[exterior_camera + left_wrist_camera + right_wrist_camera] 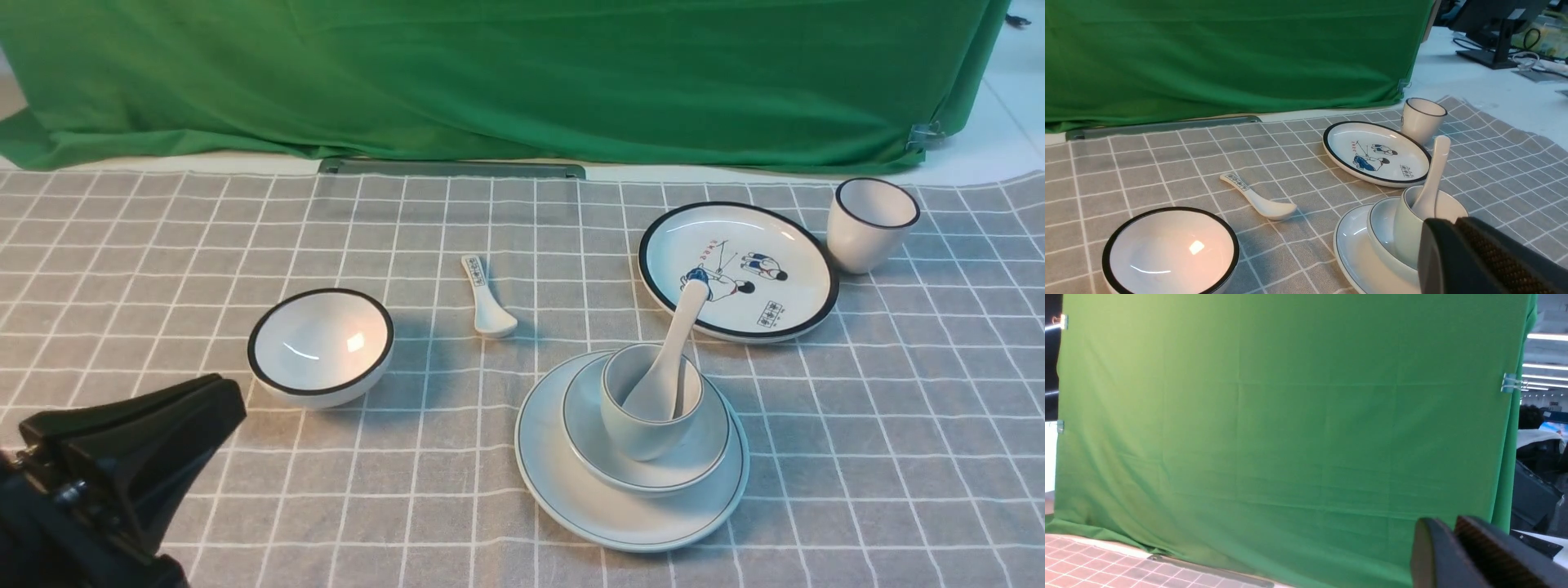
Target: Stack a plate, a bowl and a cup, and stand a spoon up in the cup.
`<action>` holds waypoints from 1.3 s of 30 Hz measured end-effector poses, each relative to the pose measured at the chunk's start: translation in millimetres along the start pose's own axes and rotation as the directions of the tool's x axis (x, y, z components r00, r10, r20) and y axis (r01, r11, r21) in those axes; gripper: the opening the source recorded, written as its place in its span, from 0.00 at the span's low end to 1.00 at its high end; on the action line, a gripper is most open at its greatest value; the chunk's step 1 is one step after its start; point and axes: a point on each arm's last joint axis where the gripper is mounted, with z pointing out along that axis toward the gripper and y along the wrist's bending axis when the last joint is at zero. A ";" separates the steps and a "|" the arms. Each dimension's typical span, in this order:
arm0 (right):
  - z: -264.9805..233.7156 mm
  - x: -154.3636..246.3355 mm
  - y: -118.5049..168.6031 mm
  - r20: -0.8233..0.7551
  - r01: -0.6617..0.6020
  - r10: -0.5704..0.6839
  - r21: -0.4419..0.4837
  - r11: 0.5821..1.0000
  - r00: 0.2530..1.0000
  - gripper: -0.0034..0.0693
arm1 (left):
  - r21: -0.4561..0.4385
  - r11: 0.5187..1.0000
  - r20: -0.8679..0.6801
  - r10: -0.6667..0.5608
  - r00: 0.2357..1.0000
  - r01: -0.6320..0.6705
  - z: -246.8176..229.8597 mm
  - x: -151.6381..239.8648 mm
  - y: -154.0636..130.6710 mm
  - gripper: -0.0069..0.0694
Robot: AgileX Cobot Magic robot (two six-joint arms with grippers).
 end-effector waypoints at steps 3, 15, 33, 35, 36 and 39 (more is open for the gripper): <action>0.0 0.0 0.0 0.000 0.000 0.000 0.000 1.000 1.000 0.21 | 0.000 1.000 -0.001 0.000 1.000 0.000 0.0 0.4 0.1 0.11; 0.0 0.0 0.0 0.000 0.000 0.000 0.000 1.000 1.000 0.24 | 0.000 1.000 0.001 0.020 1.000 -0.020 -0.2 0.8 0.1 0.11; 0.0 0.0 0.0 0.000 0.000 0.000 0.000 1.000 1.000 0.26 | -0.504 0.864 0.153 0.092 0.984 -0.003 -48.9 78.2 42.4 0.11; 0.0 0.1 0.0 -0.001 -0.001 0.001 0.000 1.000 1.000 0.27 | -0.511 0.859 0.136 0.085 0.987 -0.004 -48.8 79.9 42.9 0.11; 0.0 0.1 0.0 -0.001 -0.007 0.007 0.000 1.000 1.000 0.27 | -0.505 0.863 0.109 0.075 0.991 -0.009 -48.1 82.7 42.7 0.11; 0.0 0.2 0.0 -0.002 -0.007 0.007 0.000 1.000 1.000 0.28 | -0.489 0.872 0.072 0.063 0.995 -0.020 -47.2 86.1 41.8 0.11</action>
